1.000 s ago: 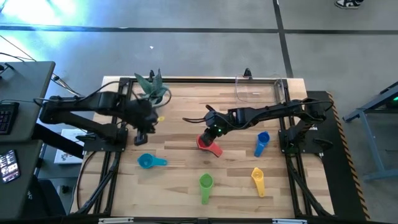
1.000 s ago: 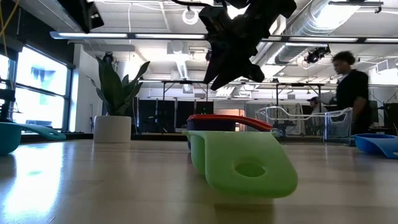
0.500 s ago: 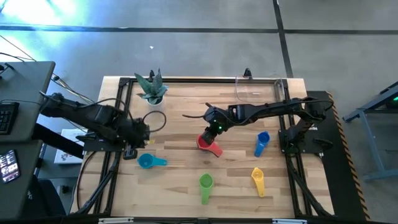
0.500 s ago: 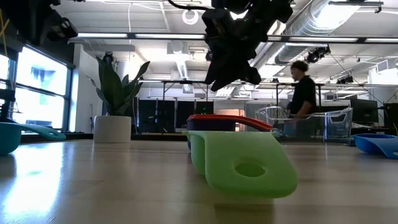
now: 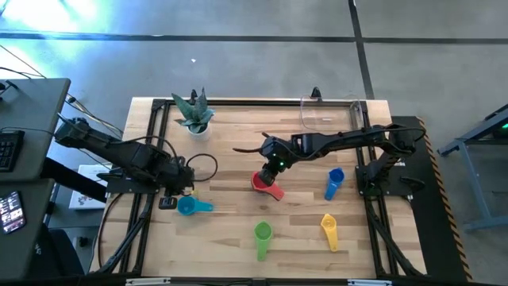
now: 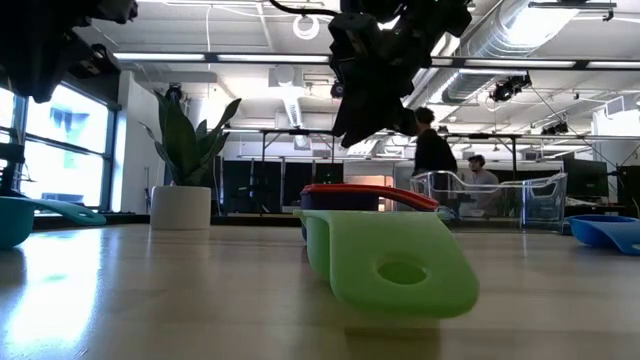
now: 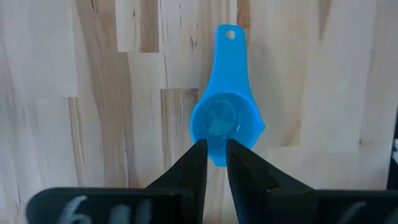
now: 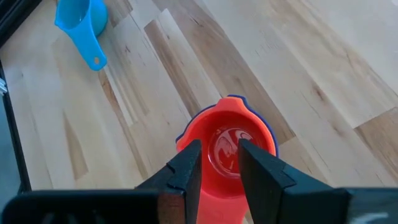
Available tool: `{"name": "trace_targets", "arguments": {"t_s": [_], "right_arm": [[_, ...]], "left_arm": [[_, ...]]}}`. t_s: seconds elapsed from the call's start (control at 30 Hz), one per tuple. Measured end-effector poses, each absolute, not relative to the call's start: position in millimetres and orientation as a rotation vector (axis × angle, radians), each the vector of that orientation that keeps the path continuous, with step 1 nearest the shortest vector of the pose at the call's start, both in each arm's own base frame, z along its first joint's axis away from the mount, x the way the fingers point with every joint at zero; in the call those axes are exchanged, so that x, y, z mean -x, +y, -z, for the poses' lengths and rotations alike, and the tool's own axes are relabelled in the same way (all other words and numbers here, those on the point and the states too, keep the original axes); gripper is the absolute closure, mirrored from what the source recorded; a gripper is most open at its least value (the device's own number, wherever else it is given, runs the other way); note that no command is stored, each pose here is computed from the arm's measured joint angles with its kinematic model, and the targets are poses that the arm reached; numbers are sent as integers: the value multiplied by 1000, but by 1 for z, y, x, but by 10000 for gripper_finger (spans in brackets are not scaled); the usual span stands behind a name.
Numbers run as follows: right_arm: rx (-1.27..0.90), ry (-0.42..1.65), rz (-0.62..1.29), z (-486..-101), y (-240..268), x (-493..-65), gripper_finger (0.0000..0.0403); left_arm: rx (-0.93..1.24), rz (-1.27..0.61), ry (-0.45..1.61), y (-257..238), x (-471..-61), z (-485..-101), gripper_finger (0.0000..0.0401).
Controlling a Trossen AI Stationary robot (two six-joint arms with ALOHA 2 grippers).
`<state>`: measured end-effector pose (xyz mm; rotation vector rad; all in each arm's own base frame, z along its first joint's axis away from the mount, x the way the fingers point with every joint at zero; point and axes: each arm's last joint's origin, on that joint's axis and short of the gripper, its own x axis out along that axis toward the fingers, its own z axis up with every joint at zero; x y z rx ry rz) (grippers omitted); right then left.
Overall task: Nest measuring cups in basket
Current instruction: Stack the light blue measuring cup on top of the red measuring cup
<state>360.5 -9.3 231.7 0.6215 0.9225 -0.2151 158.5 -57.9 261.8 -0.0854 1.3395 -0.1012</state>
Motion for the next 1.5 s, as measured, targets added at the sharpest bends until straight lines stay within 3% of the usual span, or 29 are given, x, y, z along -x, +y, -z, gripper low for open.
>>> {"name": "trace_targets", "arguments": {"t_s": [0.4, 1.1, 1.5], "right_arm": [[-598, 931, 203, -231, -9, -360, 306], [-569, 948, 192, -230, -9, -359, 306], [-556, 949, 184, -230, -9, -359, 306]], "left_arm": [[3, 91, 1425, -62, -174, -245, 308], [-39, 55, 1423, -62, -178, -241, 313], [35, 52, 1473, -63, -171, -208, 313]]}}
